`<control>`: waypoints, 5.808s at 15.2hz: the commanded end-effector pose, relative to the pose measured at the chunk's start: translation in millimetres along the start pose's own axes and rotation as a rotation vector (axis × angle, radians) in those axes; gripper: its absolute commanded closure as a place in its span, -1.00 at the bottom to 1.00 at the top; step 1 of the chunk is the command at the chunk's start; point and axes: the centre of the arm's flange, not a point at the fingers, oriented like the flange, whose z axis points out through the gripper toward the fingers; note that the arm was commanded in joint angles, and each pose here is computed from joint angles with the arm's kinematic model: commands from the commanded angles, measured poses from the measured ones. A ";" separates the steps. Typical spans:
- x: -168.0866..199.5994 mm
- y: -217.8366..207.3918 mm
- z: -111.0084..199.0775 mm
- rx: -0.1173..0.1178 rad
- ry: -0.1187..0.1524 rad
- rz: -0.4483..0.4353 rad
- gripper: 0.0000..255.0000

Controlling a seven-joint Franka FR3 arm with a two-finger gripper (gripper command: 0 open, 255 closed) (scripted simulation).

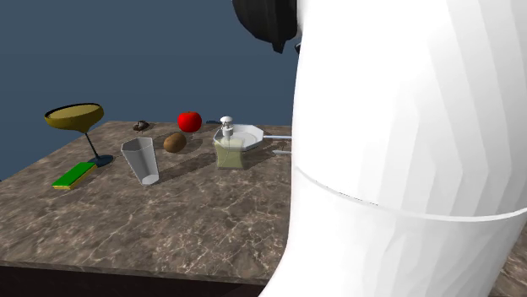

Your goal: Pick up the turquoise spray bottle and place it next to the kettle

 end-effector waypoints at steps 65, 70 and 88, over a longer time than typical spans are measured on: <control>-414.0 352.0 -90.7 0.000 0.000 0.000 1.00; -416.0 349.5 -64.5 0.000 0.000 0.000 1.00; -423.1 340.8 29.9 0.000 0.000 0.000 1.00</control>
